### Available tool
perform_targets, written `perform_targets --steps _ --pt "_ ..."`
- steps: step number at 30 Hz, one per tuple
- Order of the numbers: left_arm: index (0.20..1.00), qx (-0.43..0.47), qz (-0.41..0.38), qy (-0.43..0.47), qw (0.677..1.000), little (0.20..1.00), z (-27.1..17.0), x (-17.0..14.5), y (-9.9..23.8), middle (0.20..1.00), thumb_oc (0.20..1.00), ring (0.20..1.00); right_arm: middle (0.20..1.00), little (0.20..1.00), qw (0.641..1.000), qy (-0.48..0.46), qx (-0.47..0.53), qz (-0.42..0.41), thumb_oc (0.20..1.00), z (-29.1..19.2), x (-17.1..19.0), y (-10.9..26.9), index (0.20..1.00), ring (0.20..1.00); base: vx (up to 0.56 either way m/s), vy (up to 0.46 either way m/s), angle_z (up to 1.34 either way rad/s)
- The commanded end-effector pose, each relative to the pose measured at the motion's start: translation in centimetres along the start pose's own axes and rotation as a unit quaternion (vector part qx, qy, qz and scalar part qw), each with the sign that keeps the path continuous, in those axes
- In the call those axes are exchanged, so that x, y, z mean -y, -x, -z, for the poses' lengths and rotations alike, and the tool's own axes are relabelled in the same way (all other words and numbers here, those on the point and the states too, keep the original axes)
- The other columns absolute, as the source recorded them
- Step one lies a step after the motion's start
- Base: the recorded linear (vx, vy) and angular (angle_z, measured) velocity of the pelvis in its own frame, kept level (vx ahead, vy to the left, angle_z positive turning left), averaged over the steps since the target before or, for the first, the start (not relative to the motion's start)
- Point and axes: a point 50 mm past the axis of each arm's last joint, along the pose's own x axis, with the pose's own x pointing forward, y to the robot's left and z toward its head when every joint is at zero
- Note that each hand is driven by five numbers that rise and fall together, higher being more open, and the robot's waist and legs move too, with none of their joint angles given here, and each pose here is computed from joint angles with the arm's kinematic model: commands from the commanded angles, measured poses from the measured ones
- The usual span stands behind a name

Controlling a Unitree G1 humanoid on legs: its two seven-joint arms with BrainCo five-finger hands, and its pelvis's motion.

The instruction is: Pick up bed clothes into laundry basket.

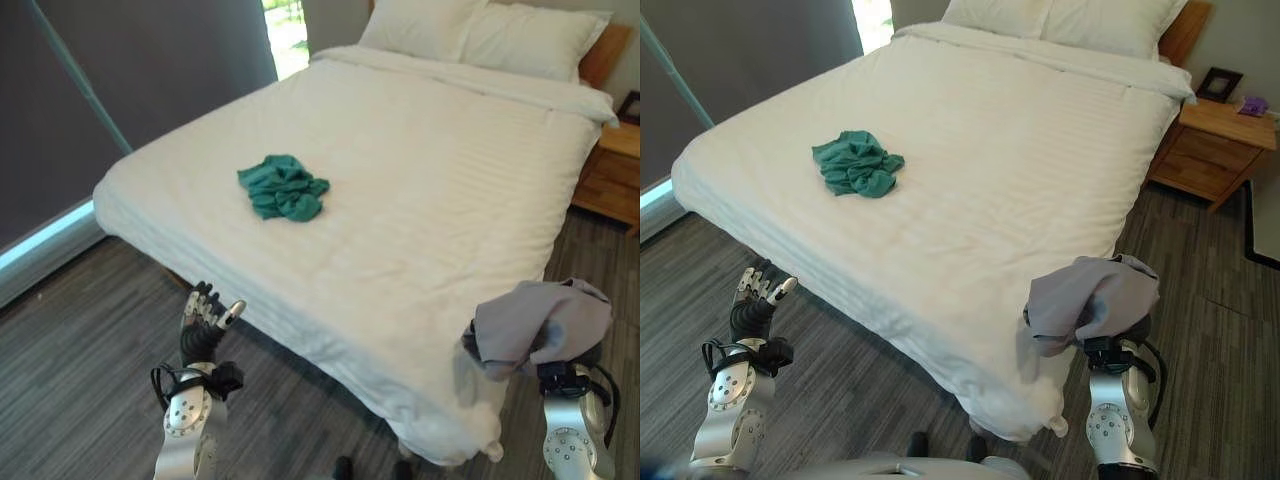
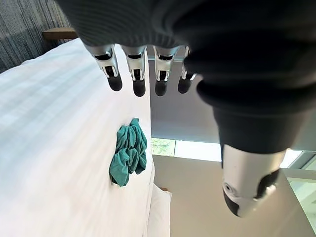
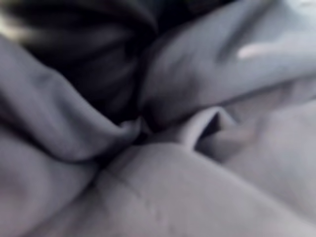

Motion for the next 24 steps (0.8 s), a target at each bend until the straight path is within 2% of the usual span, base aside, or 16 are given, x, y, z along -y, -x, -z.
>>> perform_targets --steps 1,6,11,18,24 --pt "1.0 0.075 -0.026 -0.002 0.997 1.0 -2.6 -1.2 -1.4 1.0 1.0 1.0 0.2 0.2 0.993 -0.035 0.076 -0.083 0.2 -2.1 -4.2 -1.6 0.2 0.2 0.06 0.001 0.06" --pt "1.0 0.055 -0.039 -0.008 0.998 1.0 -1.7 -2.0 -0.8 1.0 1.0 1.0 0.2 0.2 0.992 -0.012 0.075 -0.102 0.2 -2.2 -4.7 -1.7 0.2 0.2 0.1 0.063 0.1" --pt "1.0 0.065 -0.044 -0.003 0.997 1.0 -1.8 -1.9 -0.9 1.0 1.0 1.0 0.2 0.2 0.991 0.02 0.092 -0.093 0.2 -3.4 -3.7 -1.3 0.2 0.2 0.09 0.244 -0.1" --pt "1.0 0.104 -0.051 0.011 0.993 1.0 -3.5 -2.2 -1.9 1.0 1.0 1.0 0.2 0.2 0.989 0.066 0.109 -0.072 0.2 -4.9 -2.3 -1.6 0.2 0.2 0.09 0.396 0.05" --pt "1.0 0.112 -0.051 -0.006 0.992 1.0 -4.3 -3.1 -2.4 1.0 1.0 1.0 0.2 0.2 0.988 0.035 0.113 -0.098 0.2 -4.8 -4.0 -2.2 0.2 0.2 0.22 0.472 0.08"
